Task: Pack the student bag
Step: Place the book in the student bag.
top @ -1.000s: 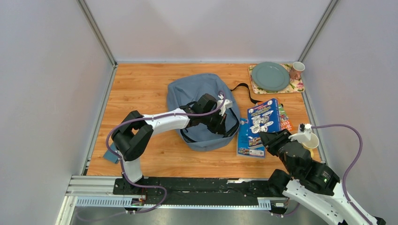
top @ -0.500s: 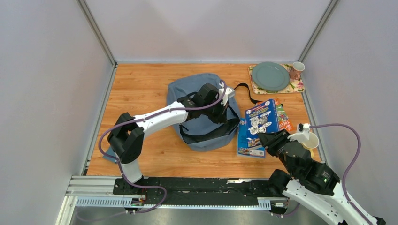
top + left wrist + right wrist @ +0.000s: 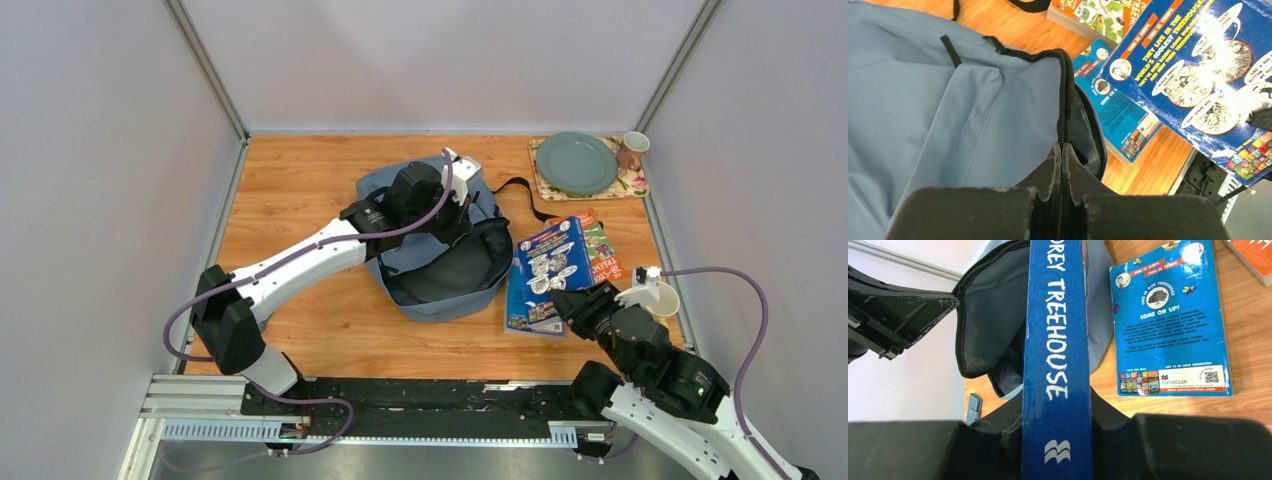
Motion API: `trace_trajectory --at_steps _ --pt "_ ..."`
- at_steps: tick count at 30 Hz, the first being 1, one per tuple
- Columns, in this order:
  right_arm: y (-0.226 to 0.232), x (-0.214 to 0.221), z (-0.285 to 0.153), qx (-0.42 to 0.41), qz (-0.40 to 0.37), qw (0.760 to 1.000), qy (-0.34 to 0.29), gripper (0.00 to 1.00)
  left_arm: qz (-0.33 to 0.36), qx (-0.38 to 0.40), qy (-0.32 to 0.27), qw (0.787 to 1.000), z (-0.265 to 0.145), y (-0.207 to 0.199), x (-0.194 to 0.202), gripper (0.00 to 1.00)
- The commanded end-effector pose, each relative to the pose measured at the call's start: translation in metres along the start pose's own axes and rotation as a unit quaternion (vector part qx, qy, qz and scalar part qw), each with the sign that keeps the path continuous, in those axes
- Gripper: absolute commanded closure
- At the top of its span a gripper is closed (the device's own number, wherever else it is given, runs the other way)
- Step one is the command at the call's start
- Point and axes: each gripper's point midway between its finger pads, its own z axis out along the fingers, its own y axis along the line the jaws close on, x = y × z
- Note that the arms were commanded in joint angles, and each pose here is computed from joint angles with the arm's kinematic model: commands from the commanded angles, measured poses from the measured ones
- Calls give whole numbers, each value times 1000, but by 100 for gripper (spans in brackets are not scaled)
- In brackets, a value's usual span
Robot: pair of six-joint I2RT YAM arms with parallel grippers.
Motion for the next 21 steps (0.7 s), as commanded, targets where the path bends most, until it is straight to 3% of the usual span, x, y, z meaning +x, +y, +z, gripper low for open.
trace_trajectory --at_steps 1,8,14,21 --pt "38 -23 -15 -73 25 997 -21 100 12 -19 -55 998 -24 2 -22 100" --pt "72 19 -10 -123 -1 989 86 100 10 -44 -72 996 -33 9 -28 100" --pt "78 27 -14 -141 28 984 110 100 4 -53 -94 994 -42 11 -38 100" --pt "92 66 -7 -170 97 962 192 100 -11 -69 -107 992 -52 16 -42 100"
